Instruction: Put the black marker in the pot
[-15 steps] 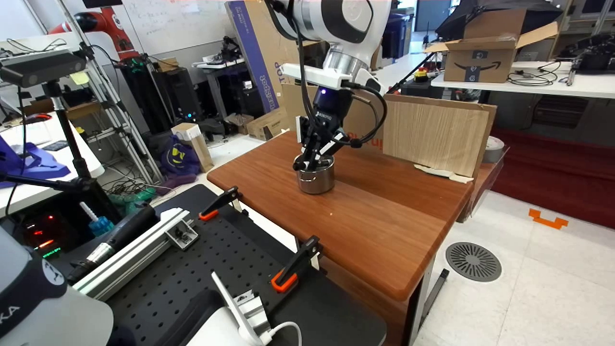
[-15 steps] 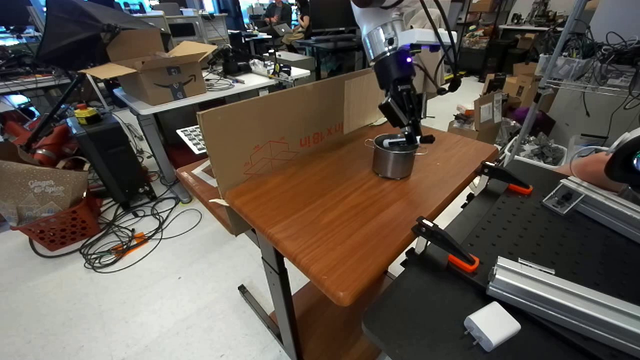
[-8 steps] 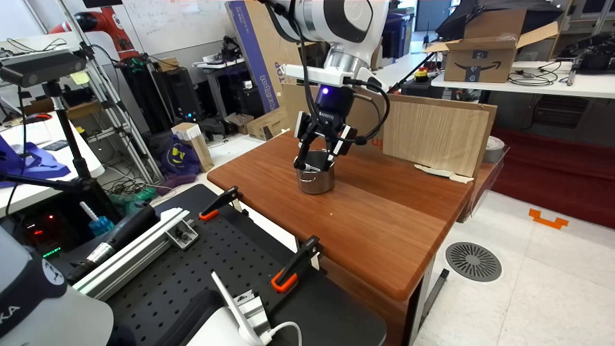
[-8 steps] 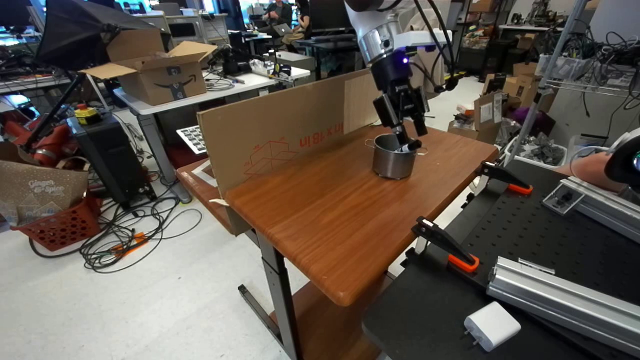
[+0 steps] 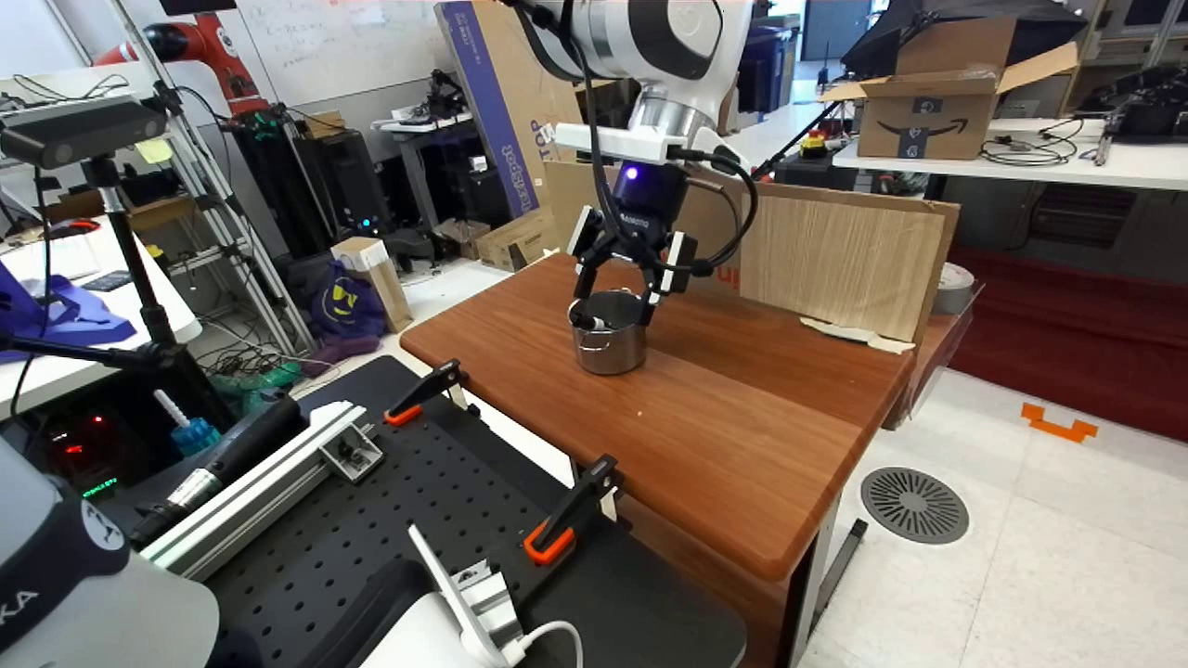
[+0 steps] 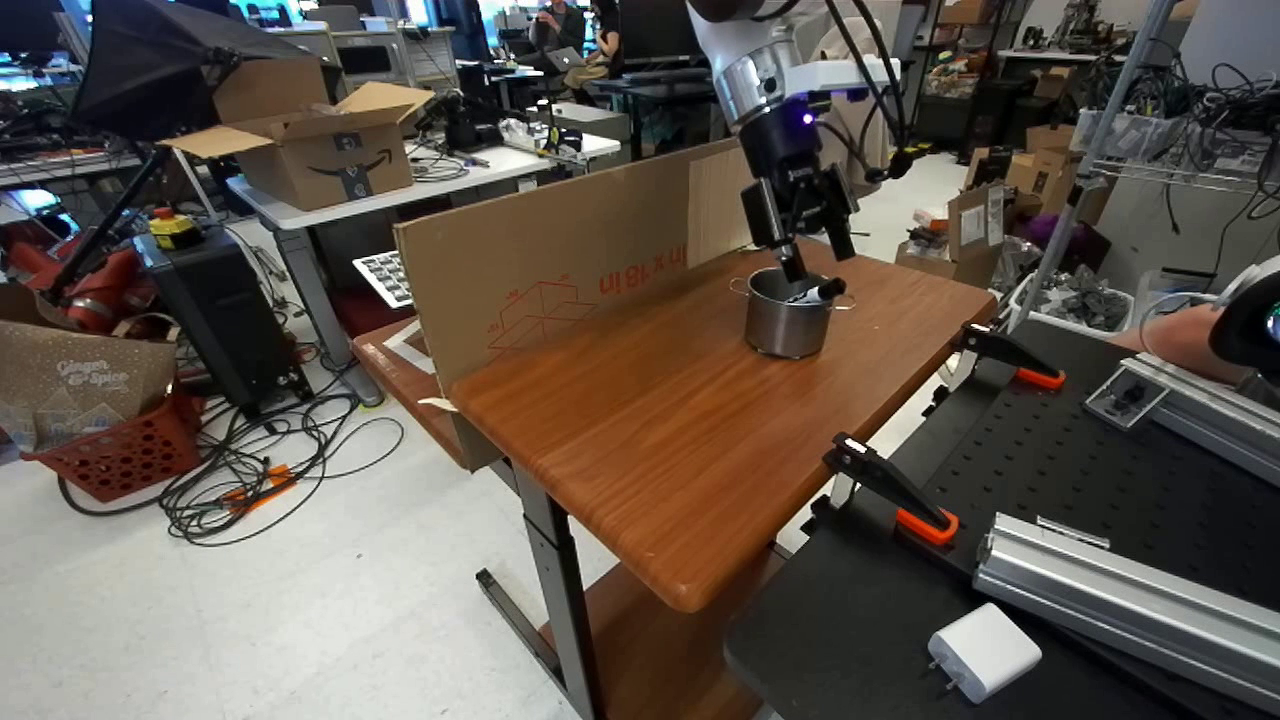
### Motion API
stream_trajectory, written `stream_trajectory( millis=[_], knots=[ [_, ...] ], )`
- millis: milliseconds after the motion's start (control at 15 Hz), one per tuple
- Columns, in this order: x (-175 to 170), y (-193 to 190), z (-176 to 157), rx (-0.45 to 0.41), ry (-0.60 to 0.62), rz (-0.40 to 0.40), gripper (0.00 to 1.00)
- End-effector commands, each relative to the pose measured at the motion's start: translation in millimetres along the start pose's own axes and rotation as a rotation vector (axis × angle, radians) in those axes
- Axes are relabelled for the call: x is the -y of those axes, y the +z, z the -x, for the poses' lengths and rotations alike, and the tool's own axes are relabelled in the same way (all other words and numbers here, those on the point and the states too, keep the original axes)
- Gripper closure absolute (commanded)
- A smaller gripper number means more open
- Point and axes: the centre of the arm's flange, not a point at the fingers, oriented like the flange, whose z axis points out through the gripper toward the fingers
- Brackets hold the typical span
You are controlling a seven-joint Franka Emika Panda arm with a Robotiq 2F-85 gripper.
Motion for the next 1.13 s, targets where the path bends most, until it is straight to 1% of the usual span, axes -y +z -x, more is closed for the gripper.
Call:
stream_trajectory(
  millis=[0,267,333,533,1067],
  knots=[
    [0,-10,10,0.01,0.004,0.013,0.0],
    [-2,-29,34,-0.051,-0.01,0.006,0.0],
    [0,-25,15,-0.042,0.001,0.002,0.0],
    [0,-32,26,-0.052,0.001,0.002,0.0],
    [0,-28,27,-0.045,0.001,0.001,0.0]
  ],
)
